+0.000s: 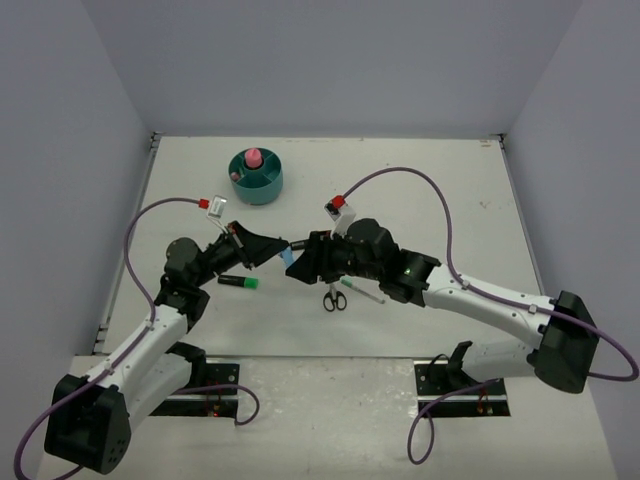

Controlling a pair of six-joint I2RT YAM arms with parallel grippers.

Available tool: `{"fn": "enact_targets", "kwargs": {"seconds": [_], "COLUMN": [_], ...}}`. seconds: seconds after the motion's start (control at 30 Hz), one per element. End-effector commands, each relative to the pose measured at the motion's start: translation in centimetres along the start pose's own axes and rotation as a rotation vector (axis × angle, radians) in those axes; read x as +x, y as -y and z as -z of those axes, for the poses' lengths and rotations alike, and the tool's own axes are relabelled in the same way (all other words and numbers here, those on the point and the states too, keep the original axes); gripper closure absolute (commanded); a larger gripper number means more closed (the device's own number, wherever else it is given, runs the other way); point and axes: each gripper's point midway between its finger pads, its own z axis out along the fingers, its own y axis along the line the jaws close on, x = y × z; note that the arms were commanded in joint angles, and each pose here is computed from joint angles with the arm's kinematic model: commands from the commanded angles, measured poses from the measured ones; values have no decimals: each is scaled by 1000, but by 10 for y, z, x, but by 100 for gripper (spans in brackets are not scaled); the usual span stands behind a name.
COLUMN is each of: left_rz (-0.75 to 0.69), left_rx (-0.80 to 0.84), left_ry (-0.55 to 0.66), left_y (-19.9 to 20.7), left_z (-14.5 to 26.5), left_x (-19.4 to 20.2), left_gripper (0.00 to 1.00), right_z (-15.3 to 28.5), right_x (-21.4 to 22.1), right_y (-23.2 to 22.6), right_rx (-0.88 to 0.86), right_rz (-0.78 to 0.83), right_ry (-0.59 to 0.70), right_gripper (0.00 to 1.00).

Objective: Sort the stationery into containers
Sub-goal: Close the pen cap on the pen.

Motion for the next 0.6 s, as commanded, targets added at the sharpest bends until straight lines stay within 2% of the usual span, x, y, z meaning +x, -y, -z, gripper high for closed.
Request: {"fn": "enact_targets", "kwargs": {"seconds": [0.0,0.47,0.57], "left_rz": [-28,-13,-7], "left_rx": [125,177,177], "left_ry": [0,-23,-30], "left_y": [30,44,43], "left_z": [5,12,14], "left_x": [0,10,17], "left_gripper": [100,100,100], "right_z": [-8,-18,-22], "right_x": [-4,-20,-23], "right_y": [-34,-42,-43], "right_rx": [-179,-235,-248], "right_rz": [-59,-72,-63], "right_ry": [-37,-38,-44], "right_gripper": [45,55,63]}}
